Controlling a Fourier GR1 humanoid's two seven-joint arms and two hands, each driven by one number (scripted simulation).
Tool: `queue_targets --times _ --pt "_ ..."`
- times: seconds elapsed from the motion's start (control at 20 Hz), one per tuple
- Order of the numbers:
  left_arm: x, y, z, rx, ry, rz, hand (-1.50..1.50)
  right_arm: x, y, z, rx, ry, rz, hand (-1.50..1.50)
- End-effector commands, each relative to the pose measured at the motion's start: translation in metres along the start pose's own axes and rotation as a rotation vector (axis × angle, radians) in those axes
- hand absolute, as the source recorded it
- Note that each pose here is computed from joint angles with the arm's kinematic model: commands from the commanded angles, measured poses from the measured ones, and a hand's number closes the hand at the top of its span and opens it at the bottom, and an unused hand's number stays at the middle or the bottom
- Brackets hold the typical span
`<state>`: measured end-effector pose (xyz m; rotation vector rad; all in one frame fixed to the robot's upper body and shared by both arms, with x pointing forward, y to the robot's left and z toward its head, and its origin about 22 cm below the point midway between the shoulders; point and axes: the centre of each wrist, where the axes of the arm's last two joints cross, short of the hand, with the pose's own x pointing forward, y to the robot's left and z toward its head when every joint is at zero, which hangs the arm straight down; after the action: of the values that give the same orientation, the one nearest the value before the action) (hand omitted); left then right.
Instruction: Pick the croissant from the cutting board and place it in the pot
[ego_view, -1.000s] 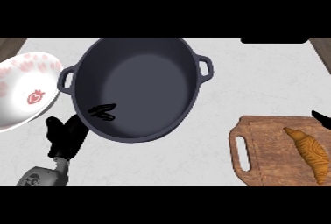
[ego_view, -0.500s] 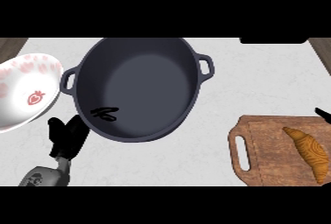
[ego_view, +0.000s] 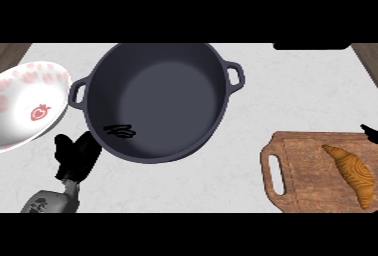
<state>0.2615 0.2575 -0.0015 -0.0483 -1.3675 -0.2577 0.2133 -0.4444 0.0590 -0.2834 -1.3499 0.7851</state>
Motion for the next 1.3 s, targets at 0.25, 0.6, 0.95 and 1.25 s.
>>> queue_targets --times 0.25,0.6,0.95,1.25 --pt "-0.024 -0.019 0.006 -0.017 0.081 0.0 0.0 -0.031 0.013 -0.005 0.014 -0.032 -0.22 -1.5" --pt "-0.026 -0.035 0.01 -0.031 0.074 0.001 0.0 -0.057 0.042 -0.025 0.055 0.002 -0.302 -1.5" --pt "-0.015 -0.008 0.0 -0.022 0.099 -0.018 0.0 -0.077 0.076 -0.029 0.11 -0.097 -0.138 1.5" --pt "-0.011 -0.019 -0.008 -0.035 0.082 0.0 0.0 -0.094 0.07 -0.033 0.078 -0.114 -0.286 1.5"
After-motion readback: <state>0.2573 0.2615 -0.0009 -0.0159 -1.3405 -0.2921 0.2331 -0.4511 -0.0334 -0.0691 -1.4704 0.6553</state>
